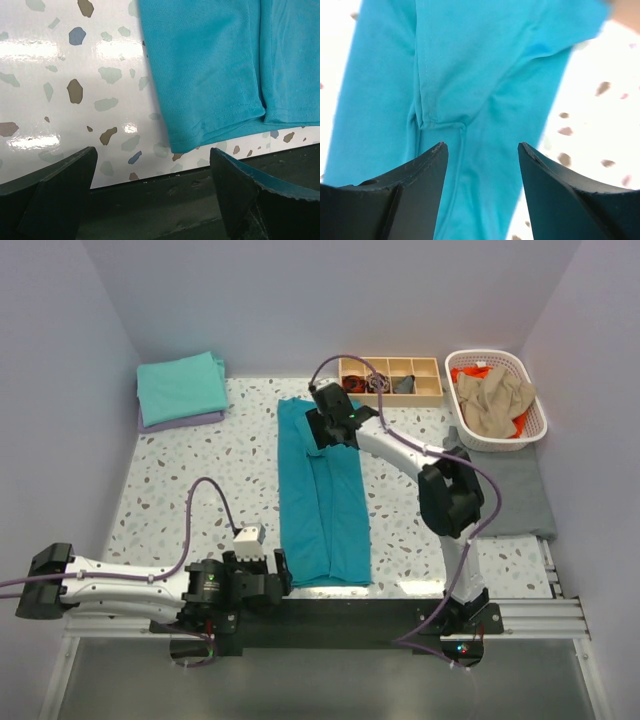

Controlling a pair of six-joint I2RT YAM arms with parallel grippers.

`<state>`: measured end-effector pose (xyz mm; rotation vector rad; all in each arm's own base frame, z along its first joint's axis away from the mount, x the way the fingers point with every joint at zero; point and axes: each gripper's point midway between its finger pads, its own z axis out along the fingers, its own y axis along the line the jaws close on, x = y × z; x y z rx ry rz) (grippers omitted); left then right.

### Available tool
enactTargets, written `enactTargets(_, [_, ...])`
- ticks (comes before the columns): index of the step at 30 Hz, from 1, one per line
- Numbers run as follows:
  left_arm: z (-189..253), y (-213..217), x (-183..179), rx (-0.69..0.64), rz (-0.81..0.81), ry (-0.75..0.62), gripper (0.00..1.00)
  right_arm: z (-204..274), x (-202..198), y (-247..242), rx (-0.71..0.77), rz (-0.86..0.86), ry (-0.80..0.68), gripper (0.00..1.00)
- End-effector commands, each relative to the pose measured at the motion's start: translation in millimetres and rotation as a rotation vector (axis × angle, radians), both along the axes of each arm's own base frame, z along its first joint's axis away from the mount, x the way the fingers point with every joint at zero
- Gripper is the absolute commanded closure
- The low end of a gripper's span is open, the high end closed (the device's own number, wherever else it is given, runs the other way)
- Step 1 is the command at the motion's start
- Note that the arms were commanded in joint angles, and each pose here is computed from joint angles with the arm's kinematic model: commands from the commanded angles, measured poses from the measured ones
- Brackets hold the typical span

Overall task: Fold and stack the t-shirts
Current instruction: Fold the tshirt

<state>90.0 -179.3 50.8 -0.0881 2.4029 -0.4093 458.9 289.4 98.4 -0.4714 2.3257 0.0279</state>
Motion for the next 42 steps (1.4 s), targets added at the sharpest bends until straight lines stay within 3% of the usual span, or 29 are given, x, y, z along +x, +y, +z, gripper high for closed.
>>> enactTargets(1, [16.4,-12.0,9.2,-0.035,0.006,-0.062,0.0,97.6,-12.5,-33.0,0.06,-0.084,-0.169,0.37])
enactTargets(4, [15.2,-21.2,7.2,-0.033,-0.047,-0.067,0.0,50.6,-58.3,-81.5,-0.023,-0.174,-0.048,0.37])
enactTargets(5, [15.1,-23.0,6.4,-0.034,-0.054,-0.064,0.0,67.8,-73.8,-88.0,0.036,-0.194,-0.063,0.37])
enactTargets(7, [12.4,-28.1,5.3,-0.039,-0.067,-0.061,0.0,37.4,-112.7,-107.3,0.028,-0.209,0.029,0.37])
enactTargets(8, [10.4,-28.7,5.0,-0.034,-0.074,-0.061,0.0,52.1,-127.6,-111.4,0.103,-0.227,0.013,0.37])
enactTargets(10, [6.0,-30.8,3.3,-0.029,-0.079,-0.052,0.0,22.8,-171.2,-116.3,0.144,-0.197,0.133,0.37])
enactTargets(13, [1.0,-33.7,1.3,-0.028,-0.089,-0.04,0.0,10.7,-220.8,-123.4,0.218,-0.182,0.195,0.38])
enactTargets(19, [-8.8,-37.5,-2.7,-0.05,-0.108,-0.024,0.0,4.4,-284.6,-134.2,0.364,-0.178,0.277,0.38])
enactTargets(30, [-23.6,-33.1,1.5,-0.074,-0.085,-0.045,0.09,-37.4,-334.0,-122.1,0.481,-0.195,0.495,0.39])
enactTargets(42, [-25.2,-34.2,5.1,-0.118,-0.059,-0.062,0.17,-67.3,-348.5,-99.4,0.58,-0.186,0.594,0.39])
